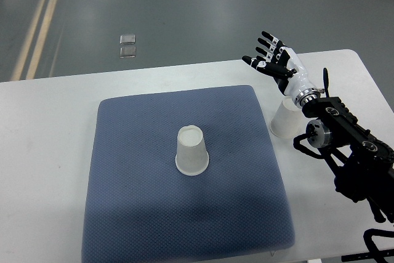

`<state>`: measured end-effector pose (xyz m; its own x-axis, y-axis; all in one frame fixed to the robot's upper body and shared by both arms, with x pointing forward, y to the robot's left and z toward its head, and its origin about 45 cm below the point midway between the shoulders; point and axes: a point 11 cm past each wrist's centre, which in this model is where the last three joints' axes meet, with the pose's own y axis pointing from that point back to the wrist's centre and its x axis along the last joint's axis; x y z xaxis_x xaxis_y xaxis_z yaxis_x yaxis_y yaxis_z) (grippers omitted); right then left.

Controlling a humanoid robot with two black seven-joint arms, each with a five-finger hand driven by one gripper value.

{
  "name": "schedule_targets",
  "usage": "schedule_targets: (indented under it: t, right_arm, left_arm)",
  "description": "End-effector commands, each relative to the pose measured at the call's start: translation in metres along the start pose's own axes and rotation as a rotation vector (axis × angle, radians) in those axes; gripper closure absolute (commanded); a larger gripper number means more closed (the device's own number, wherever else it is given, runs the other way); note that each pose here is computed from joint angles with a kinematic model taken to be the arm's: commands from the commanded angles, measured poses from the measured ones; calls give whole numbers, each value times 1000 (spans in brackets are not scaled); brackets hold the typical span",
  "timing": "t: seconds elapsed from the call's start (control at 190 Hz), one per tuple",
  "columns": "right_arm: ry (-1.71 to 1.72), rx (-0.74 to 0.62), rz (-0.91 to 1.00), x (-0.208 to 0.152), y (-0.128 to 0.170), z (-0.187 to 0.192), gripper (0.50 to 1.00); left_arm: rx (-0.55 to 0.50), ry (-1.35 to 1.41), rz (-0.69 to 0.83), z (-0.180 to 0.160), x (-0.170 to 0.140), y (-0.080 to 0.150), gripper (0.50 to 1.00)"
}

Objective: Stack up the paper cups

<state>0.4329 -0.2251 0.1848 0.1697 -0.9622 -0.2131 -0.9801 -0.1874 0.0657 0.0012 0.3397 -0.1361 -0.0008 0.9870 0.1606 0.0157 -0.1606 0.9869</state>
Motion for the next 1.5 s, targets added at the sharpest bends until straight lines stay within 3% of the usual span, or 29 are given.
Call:
schedule_targets:
  t: [0.0, 1.496]
  right_arm:
    - [0, -1, 0, 0, 0, 0, 572]
    - [17, 44, 1, 6, 0, -9, 572]
  left_arm:
    - [2, -2, -7, 0, -2, 0, 500]
    - [2, 0, 1, 0, 0, 0, 500]
